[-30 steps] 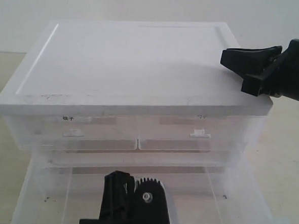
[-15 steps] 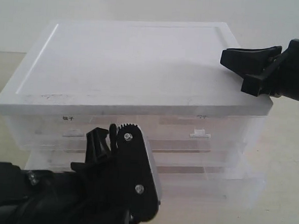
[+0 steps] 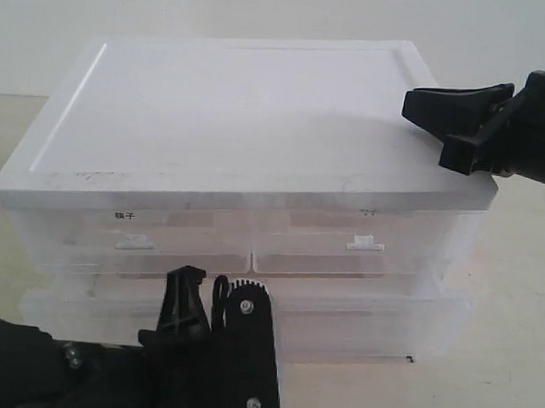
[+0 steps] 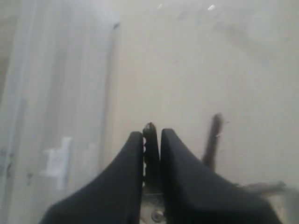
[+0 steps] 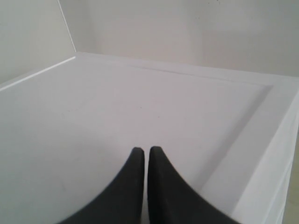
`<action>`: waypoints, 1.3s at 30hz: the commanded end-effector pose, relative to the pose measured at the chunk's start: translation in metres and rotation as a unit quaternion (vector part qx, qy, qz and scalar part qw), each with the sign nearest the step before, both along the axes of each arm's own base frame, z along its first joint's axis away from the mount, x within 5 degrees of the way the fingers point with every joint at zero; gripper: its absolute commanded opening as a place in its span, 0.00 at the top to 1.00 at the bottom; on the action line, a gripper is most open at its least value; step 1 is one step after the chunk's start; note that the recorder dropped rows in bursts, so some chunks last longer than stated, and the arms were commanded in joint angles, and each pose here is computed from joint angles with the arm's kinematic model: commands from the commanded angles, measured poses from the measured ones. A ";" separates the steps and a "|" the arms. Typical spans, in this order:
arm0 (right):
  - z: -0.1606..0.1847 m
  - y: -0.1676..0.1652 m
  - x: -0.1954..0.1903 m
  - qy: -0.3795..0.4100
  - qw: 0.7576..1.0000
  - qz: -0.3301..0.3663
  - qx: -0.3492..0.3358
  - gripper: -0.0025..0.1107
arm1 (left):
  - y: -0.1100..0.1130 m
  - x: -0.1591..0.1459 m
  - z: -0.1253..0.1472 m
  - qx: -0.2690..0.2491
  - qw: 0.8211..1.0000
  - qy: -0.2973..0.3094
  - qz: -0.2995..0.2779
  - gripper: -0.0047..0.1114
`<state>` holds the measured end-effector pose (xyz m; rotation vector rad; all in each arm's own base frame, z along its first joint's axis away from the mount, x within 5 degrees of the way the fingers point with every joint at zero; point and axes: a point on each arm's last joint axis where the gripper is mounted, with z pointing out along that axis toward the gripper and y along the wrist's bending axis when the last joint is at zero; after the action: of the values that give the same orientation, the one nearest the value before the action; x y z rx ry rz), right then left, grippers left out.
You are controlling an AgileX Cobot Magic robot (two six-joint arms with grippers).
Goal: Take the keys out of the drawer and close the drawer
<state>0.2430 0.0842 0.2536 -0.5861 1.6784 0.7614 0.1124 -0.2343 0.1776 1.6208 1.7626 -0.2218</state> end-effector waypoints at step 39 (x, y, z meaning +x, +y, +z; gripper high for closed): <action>-0.013 -0.001 -0.001 0.020 0.999 0.003 -0.042 0.98 | 0.031 0.047 -0.003 -0.001 0.982 -0.116 0.152 0.92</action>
<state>0.2431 0.0841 0.2534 -0.5861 1.6808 0.7603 0.1551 -0.2035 0.1715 1.3384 1.8095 0.1097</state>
